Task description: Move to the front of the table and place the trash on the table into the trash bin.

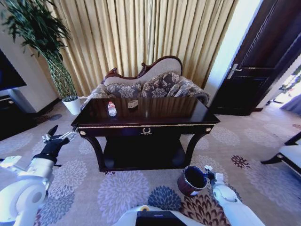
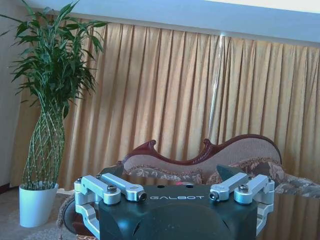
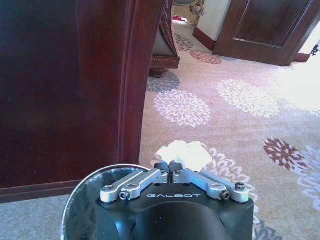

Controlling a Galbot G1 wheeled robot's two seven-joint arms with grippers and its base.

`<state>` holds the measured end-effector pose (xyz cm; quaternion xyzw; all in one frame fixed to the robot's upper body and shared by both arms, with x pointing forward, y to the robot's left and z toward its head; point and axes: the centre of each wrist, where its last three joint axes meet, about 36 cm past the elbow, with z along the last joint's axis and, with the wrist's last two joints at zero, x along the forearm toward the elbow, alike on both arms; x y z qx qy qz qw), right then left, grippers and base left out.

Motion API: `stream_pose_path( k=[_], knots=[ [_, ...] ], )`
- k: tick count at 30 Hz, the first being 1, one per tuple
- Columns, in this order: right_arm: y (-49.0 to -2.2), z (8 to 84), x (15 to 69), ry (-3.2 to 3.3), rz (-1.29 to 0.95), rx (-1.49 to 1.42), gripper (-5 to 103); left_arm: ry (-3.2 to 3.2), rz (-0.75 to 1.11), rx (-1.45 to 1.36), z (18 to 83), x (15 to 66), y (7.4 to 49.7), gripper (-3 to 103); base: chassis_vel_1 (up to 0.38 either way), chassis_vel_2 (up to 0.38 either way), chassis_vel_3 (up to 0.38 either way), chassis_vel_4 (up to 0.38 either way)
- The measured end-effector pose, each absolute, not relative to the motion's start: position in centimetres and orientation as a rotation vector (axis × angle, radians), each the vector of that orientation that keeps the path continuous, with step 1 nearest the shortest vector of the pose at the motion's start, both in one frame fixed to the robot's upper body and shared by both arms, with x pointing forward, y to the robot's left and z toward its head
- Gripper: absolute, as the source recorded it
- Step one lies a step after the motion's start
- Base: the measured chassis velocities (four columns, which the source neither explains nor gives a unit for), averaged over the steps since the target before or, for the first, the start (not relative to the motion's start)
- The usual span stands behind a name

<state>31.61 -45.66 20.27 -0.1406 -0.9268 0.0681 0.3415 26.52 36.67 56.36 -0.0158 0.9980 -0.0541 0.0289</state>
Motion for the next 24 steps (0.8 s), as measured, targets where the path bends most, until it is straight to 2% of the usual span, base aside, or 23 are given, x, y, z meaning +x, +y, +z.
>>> stream_pose_path(
  k=[6, 7, 8, 10, 11, 15, 18, 21, 24],
  knots=[
    [-45.1, 19.9, 32.0, -2.413, 0.199, -0.358, -1, 3.079, -0.168, -0.051, 56.3, 26.5, 36.7, 100, 0.0, 0.0, 0.0, 0.0],
    [-44.9, 20.0, 32.1, -2.418, 0.202, -0.354, 4, 3.078, -0.167, -0.051, 56.4, 26.5, 36.7, 100, 0.0, 0.0, 0.0, 0.0],
    [-44.9, 20.0, 32.1, -2.418, 0.202, -0.354, 4, 3.078, -0.167, -0.051, 56.4, 26.5, 36.7, 100, 0.0, 0.0, 0.0, 0.0],
    [-44.4, 20.2, 32.2, -2.429, 0.205, -0.345, 15, 3.076, -0.168, -0.049, 56.4, 26.5, 36.7, 100, 0.0, 0.0, 0.0, 0.0],
    [-44.4, 20.2, 32.2, -2.429, 0.205, -0.345, 15, 3.076, -0.168, -0.049, 56.4, 26.5, 36.7, 100, 0.0, 0.0, 0.0, 0.0],
    [-44.5, 20.2, 32.1, -2.429, 0.203, -0.35, 36, 3.072, -0.165, -0.051, 56.4, 26.4, 36.9, 100, 0.0, 0.0, 0.0, 0.0],
    [-44.6, 20.2, 31.9, -2.426, 0.202, -0.354, 42, 3.072, -0.161, -0.057, 56.3, 26.3, 37.1, 100, 0.0, 0.0, 0.0, 0.0],
    [-44.7, 20.3, 31.8, -2.427, 0.194, -0.361, 58, 3.072, -0.16, -0.063, 56.2, 26.2, 37.2, 100, 0.0, 0.0, 0.0, 0.0],
    [-44.6, 20.4, 31.8, -2.432, 0.18, -0.363, 63, 3.072, -0.163, -0.064, 56.2, 26.2, 37.2, 100, 0.0, 0.0, 0.0, 0.0]
  ],
)
